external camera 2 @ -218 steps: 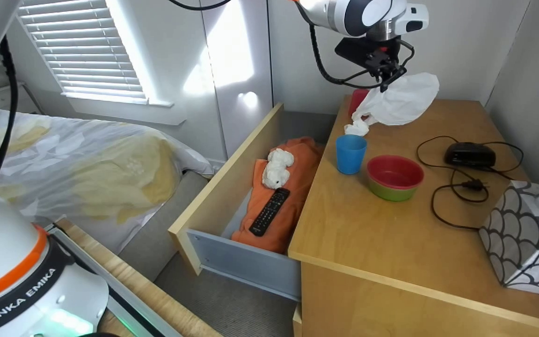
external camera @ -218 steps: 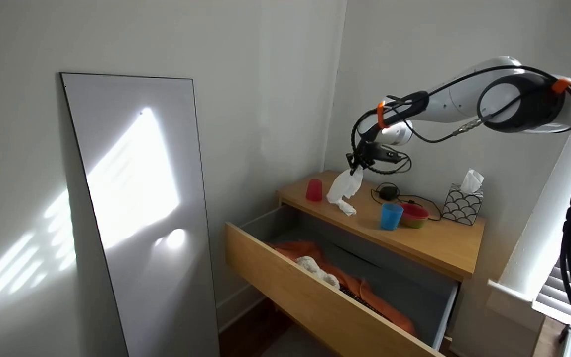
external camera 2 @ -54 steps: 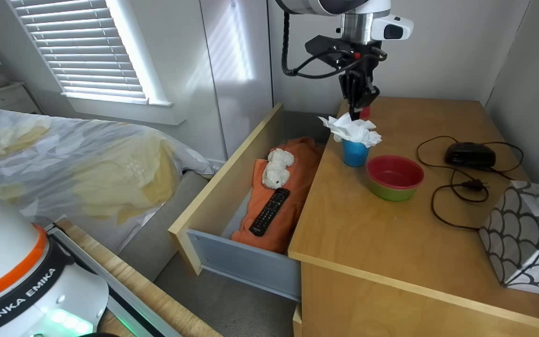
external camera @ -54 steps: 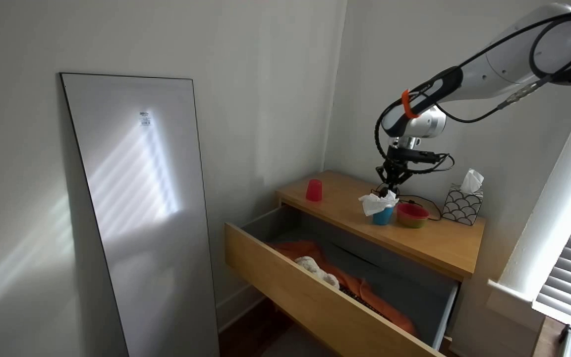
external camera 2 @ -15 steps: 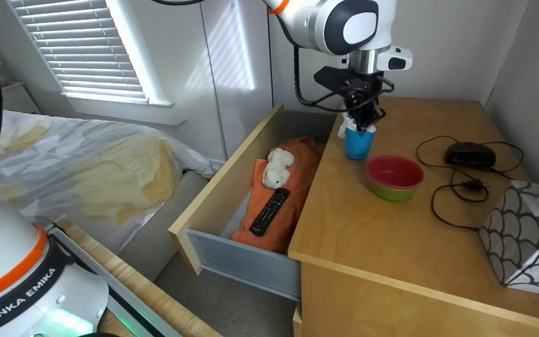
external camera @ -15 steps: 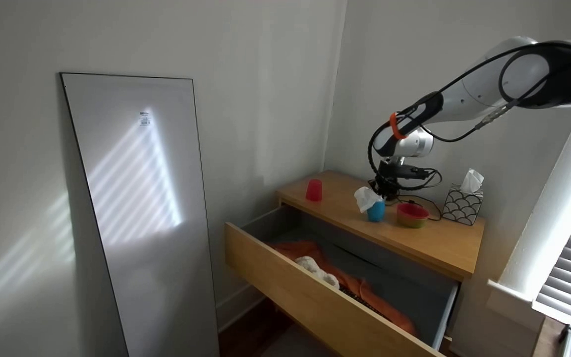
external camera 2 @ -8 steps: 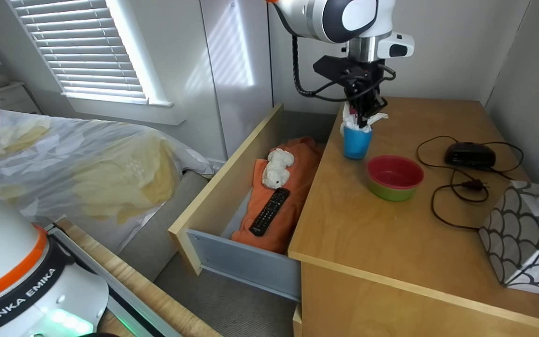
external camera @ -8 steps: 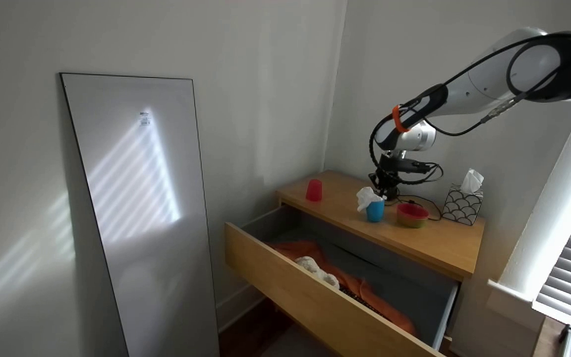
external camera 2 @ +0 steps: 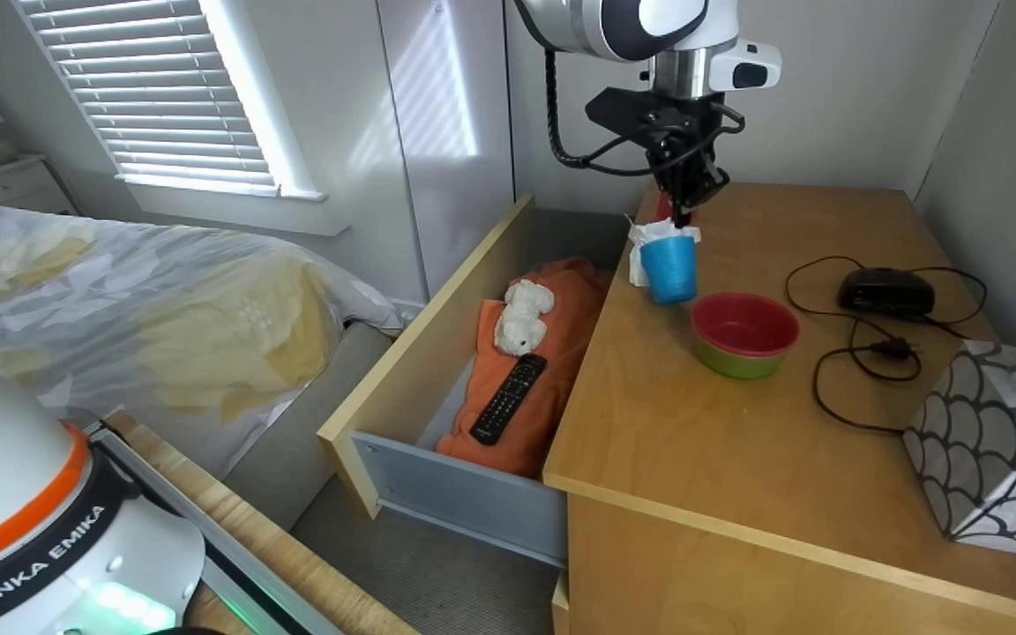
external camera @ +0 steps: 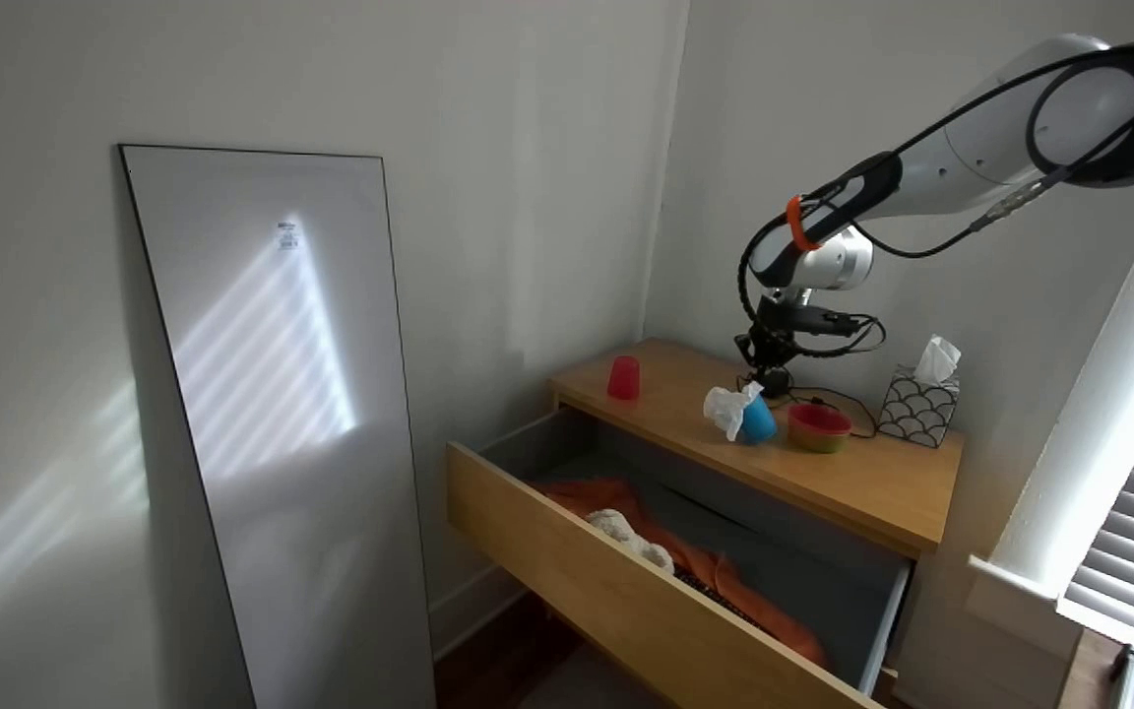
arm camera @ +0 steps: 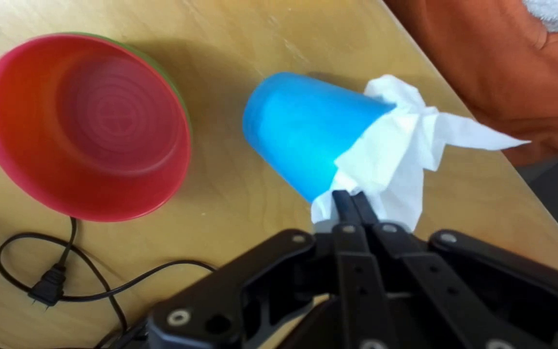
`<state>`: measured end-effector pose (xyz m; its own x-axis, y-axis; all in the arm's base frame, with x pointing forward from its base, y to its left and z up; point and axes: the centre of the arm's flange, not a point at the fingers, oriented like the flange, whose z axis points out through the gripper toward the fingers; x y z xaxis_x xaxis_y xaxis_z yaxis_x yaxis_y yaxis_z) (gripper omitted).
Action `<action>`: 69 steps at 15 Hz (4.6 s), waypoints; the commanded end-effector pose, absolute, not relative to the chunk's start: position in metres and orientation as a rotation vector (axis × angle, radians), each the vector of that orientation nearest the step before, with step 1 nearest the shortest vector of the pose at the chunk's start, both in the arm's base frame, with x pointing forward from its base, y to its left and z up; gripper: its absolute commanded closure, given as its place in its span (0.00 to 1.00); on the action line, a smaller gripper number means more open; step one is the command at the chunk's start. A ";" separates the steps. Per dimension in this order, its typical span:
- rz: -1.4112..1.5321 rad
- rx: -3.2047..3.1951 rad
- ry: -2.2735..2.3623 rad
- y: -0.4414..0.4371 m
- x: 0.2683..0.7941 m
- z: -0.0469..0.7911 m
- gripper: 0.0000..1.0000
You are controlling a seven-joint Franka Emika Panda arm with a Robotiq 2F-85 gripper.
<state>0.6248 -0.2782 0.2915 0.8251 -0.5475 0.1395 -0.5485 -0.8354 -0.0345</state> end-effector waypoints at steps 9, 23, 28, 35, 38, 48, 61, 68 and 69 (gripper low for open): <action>0.182 3.028 -0.897 -0.270 0.609 0.285 0.34; 0.248 2.900 -0.778 -0.275 0.686 0.281 0.39; 0.218 2.849 -0.784 -0.277 0.701 0.254 0.37; 0.189 2.834 -0.808 -0.275 0.713 0.228 0.39; 0.191 2.834 -0.817 -0.276 0.716 0.229 0.36; 0.156 2.782 -0.859 -0.284 0.717 0.219 0.70; 0.149 2.798 -0.914 -0.283 0.714 0.219 0.99; 0.302 2.830 -0.959 -0.281 0.708 0.264 0.99; 0.338 2.832 -0.967 -0.280 0.705 0.272 0.99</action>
